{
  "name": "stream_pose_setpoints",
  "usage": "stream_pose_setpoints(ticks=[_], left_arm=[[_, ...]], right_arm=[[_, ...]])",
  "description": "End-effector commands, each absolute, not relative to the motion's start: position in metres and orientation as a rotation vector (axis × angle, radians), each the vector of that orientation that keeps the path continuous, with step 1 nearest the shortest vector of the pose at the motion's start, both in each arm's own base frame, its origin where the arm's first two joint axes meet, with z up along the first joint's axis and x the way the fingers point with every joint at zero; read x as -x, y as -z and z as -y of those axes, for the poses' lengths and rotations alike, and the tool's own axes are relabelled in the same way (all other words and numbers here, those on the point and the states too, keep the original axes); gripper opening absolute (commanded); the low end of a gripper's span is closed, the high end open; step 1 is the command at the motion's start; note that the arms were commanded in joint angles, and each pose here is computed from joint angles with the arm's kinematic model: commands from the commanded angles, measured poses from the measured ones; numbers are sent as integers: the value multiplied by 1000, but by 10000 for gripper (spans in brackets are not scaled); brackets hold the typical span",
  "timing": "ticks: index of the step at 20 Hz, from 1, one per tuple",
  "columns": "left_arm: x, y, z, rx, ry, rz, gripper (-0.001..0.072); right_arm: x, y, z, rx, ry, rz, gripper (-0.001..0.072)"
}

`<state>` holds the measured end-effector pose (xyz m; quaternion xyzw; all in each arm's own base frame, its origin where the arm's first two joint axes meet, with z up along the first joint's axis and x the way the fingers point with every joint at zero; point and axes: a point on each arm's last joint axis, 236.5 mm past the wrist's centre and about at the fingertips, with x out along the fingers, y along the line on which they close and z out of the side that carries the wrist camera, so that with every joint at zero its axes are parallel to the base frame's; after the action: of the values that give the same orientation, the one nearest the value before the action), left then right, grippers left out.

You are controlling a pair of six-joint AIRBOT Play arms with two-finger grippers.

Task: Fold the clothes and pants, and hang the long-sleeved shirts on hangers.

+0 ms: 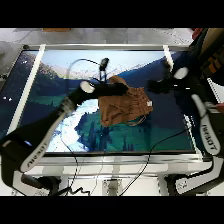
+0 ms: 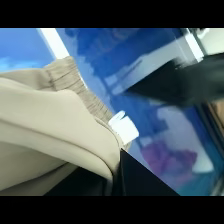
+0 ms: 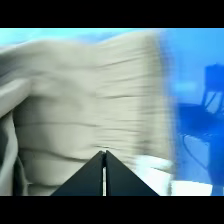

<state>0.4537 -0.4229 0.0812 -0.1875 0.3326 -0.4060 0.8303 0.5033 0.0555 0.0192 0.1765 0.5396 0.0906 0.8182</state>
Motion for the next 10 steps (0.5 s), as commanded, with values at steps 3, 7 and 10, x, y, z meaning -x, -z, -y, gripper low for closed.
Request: stream_pose_setpoints(ticks=[3, 7, 10], left_arm=[[-445, -73, 498, 403, 796, -541, 101], [-450, -90, 496, 326, 791, -451, 702], [-469, -114, 472, 252, 770, -372, 701]], right_arm=[[-492, -42, 20, -400, -62, -1115, 28], [-500, -39, 23, -362, -69, -1090, 483], [-493, -37, 14, -276, -155, -1114, 649]])
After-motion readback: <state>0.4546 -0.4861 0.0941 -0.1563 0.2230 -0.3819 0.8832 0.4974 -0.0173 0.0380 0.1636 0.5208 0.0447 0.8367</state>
